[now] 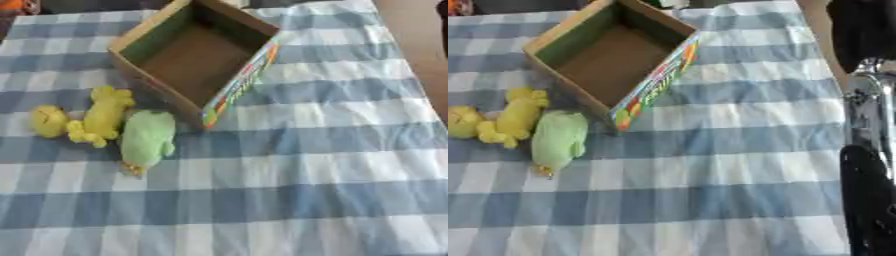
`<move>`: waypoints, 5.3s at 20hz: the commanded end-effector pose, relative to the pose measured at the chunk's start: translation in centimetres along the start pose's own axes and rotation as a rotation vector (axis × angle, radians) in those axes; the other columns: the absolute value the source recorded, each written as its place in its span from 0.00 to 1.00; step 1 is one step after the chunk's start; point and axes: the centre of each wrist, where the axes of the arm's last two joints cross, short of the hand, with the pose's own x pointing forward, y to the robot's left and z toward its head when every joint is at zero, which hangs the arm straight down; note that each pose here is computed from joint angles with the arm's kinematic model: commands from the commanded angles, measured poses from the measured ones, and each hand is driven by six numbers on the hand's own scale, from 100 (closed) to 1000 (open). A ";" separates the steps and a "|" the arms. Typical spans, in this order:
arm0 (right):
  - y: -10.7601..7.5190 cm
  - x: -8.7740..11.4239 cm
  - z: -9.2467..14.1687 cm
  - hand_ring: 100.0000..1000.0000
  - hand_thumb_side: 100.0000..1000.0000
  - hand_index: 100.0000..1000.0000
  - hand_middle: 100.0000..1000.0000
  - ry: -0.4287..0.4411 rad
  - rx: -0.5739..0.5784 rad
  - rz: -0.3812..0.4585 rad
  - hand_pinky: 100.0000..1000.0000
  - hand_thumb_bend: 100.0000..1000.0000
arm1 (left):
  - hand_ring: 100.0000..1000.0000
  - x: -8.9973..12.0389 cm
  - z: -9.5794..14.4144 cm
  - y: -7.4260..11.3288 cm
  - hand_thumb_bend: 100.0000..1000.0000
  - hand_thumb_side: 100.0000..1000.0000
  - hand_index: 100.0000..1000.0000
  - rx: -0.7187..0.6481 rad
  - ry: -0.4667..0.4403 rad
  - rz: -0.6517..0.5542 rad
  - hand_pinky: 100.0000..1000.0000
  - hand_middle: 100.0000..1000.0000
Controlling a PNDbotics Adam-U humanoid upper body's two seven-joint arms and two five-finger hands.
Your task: Pick up objects on the table and place them in the box.
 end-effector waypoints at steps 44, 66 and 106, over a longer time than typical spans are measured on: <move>0.0 0.1 -0.2 0.77 0.46 0.80 0.45 -0.007 0.028 0.004 0.80 0.00 | 0.89 -6.1 -7.9 3.6 0.39 0.85 1.00 -1.366 0.068 -0.600 0.76 0.87; 0.0 0.3 -0.3 0.77 0.45 0.80 0.44 -0.011 0.035 0.001 0.80 0.00 | 0.88 -8.3 -5.5 2.1 0.35 0.51 1.00 -1.485 0.103 -0.653 0.73 0.86; -0.1 0.1 -0.2 0.78 0.44 0.80 0.44 -0.001 0.018 -0.003 0.80 0.00 | 0.58 -8.0 -4.7 -0.3 0.01 0.12 0.57 -1.367 0.083 -0.703 0.45 0.48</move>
